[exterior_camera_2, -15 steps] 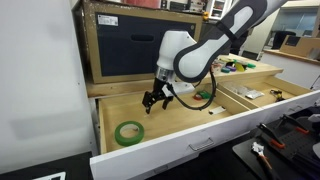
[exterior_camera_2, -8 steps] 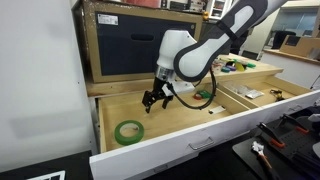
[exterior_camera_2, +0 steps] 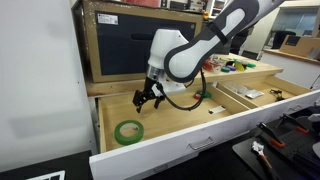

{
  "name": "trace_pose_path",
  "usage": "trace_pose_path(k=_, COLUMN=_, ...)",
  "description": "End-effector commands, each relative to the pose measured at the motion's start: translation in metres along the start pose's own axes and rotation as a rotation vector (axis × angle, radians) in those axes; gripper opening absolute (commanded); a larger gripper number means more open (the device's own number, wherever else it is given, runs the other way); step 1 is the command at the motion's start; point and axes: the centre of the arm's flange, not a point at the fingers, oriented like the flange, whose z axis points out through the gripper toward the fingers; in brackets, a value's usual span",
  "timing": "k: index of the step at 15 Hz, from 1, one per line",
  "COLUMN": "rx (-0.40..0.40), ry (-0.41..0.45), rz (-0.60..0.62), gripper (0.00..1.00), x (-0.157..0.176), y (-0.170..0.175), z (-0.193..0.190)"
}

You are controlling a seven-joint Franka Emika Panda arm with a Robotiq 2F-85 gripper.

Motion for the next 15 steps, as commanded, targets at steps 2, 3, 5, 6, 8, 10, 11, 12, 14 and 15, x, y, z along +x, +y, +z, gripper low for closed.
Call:
trace_pose_path(k=2, rx=-0.014, ry=-0.013, rz=-0.011, gripper=1.00, x=0.021, y=-0.046, z=-0.003)
trace_pose_path(k=3, rx=-0.015, ry=-0.022, rz=-0.018, gripper=1.00, x=0.021, y=-0.053, z=-0.003)
trace_pose_path(k=5, rx=-0.018, ry=-0.044, rz=-0.018, gripper=1.00, x=0.019, y=-0.060, z=0.001)
trace_pose_path(k=6, rx=-0.021, ry=-0.056, rz=-0.017, gripper=1.00, x=0.018, y=-0.062, z=0.005)
trace_pose_path(k=8, rx=-0.037, ry=-0.081, rz=-0.011, gripper=1.00, x=0.015, y=-0.063, z=0.019)
trace_pose_path(k=10, rx=-0.040, ry=-0.103, rz=-0.010, gripper=1.00, x=0.012, y=-0.062, z=0.033)
trace_pose_path(k=11, rx=-0.042, ry=-0.109, rz=-0.011, gripper=1.00, x=0.010, y=-0.061, z=0.037)
trace_pose_path(k=12, rx=-0.040, ry=-0.117, rz=-0.010, gripper=1.00, x=0.007, y=-0.060, z=0.040)
trace_pose_path(k=14, rx=-0.036, ry=-0.117, rz=-0.018, gripper=1.00, x=0.001, y=-0.060, z=0.040)
trace_pose_path(k=15, rx=-0.040, ry=-0.119, rz=-0.023, gripper=1.00, x=-0.001, y=-0.061, z=0.041)
